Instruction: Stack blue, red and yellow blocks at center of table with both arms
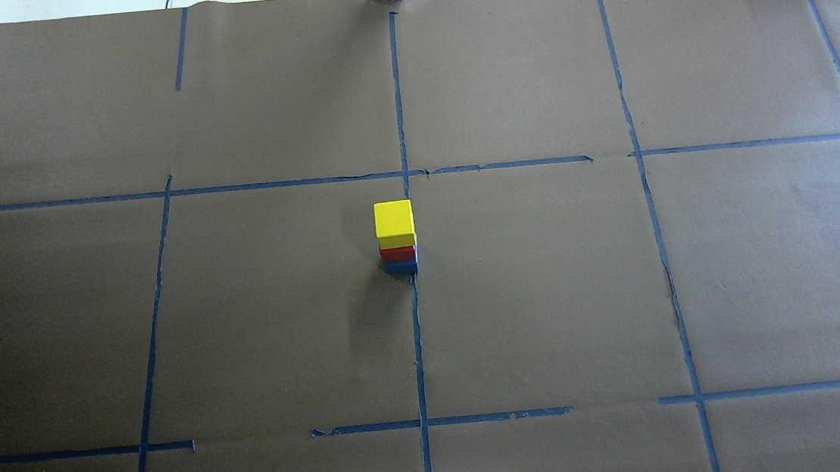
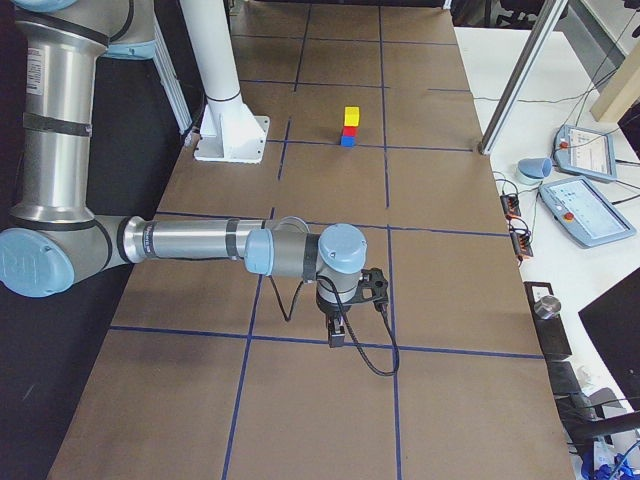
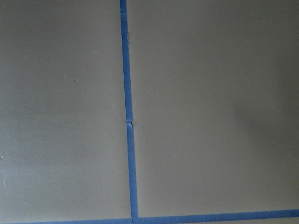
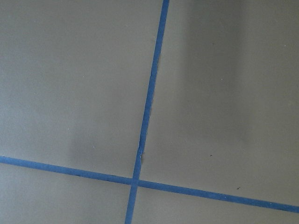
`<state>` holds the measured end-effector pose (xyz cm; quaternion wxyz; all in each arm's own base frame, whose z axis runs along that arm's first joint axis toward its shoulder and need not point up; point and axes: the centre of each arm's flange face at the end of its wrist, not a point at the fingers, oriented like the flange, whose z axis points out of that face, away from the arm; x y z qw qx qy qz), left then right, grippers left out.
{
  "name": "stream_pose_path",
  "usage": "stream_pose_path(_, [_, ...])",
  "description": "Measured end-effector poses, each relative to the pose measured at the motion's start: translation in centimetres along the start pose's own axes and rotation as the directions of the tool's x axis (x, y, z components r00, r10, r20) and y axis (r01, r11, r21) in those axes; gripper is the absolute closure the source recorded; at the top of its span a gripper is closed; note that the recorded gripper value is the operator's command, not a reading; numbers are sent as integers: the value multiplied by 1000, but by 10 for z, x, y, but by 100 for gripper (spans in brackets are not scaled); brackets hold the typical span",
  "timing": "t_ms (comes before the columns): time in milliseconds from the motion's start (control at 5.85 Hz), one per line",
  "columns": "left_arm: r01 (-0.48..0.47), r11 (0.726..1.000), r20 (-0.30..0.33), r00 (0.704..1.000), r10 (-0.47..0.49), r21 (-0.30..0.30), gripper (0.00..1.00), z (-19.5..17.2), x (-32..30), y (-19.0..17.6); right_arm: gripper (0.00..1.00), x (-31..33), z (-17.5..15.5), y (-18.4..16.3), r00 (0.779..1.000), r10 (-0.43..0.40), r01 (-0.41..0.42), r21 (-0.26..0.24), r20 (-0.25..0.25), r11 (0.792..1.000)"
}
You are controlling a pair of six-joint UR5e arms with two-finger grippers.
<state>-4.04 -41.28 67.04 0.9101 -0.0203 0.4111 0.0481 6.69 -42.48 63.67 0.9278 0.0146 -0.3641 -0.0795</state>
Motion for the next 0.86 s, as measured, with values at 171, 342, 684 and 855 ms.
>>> stream_pose_path(171, [-1,1000,0,1000,1,1,0,0,1,-1,0,0,0,0,1000,1,-1,0,0,1000])
stream_pose_path(342, [-2,1000,0,1000,2,1,0,0,1,-1,0,0,0,0,1000,3,-3,0,1,1000])
stream_pose_path(684, [-2,1000,0,1000,2,2,0,-1,1,-1,0,0,0,0,1000,5,-5,-1,3,1000])
stream_pose_path(855, [-2,1000,0,1000,2,2,0,-1,1,-1,0,0,0,0,1000,4,-4,-1,4,1000])
